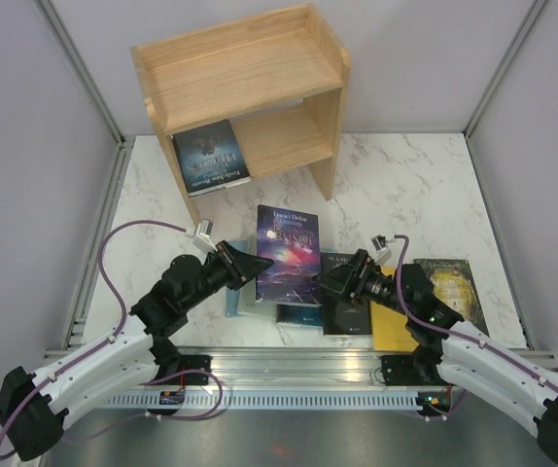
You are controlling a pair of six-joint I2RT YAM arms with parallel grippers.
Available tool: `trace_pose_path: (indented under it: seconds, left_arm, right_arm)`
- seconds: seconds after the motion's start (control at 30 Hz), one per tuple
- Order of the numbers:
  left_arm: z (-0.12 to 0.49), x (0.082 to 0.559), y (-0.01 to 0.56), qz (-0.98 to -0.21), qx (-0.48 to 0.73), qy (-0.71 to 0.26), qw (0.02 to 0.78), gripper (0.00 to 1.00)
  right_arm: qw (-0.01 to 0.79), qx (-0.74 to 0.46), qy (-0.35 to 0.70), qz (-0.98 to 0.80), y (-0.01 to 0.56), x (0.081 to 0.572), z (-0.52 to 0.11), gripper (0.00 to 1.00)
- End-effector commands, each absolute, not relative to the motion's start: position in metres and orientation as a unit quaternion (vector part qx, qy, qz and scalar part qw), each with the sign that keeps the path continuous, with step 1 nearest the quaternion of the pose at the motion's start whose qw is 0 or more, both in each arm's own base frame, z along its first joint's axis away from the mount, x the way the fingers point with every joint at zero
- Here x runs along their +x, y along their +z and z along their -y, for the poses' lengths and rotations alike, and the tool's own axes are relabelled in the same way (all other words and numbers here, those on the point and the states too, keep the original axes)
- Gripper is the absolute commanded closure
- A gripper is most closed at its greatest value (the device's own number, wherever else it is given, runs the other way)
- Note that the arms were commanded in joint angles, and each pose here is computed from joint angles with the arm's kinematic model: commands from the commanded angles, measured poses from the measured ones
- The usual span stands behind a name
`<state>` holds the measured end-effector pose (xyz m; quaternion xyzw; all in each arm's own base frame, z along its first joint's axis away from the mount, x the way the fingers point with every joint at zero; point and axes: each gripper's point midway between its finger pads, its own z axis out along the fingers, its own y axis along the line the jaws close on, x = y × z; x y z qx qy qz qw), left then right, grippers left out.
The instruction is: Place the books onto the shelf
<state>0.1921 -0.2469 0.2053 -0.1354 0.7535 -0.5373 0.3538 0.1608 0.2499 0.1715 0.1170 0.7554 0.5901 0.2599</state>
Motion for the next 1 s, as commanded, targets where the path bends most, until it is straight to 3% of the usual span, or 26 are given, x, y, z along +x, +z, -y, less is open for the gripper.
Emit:
trace_pose_path:
  seconds: [0.0,0.17,0.3,0.47,0.77,0.9,0.97]
  left_arm:
    - [0.246,0.197,0.292,-0.639,-0.148,-0.638,0.402,0.98]
    - [0.244,0.198,0.293,-0.619,-0.162,-0.657,0.398,0.98]
    - [0.242,0.199,0.288,-0.611,-0.179,-0.665,0.391,0.98]
    - [0.239,0.203,0.284,-0.610,-0.196,-0.660,0.392,0.98]
    - [0.238,0.208,0.268,-0.629,-0.205,-0.639,0.392,0.98]
    - [0.236,0.206,0.263,-0.634,-0.210,-0.635,0.388,0.98]
    - [0.236,0.206,0.261,-0.638,-0.212,-0.631,0.387,0.98]
  right_arm:
    - [0.285,0.104,0.589,-0.749,0.186,0.165,-0.253,0.02]
    - [0.272,0.106,0.621,-0.728,0.191,0.158,-0.262,0.02]
    - [0.279,0.114,0.703,-0.644,0.230,0.153,-0.261,0.06]
    - [0.281,0.114,0.736,-0.605,0.254,0.150,-0.262,0.34]
    - [0.275,0.112,0.778,-0.553,0.286,0.144,-0.261,0.63]
    - [0.280,0.104,0.786,-0.542,0.300,0.145,-0.263,0.65]
    - [0.285,0.098,0.788,-0.536,0.309,0.146,-0.265,0.80]
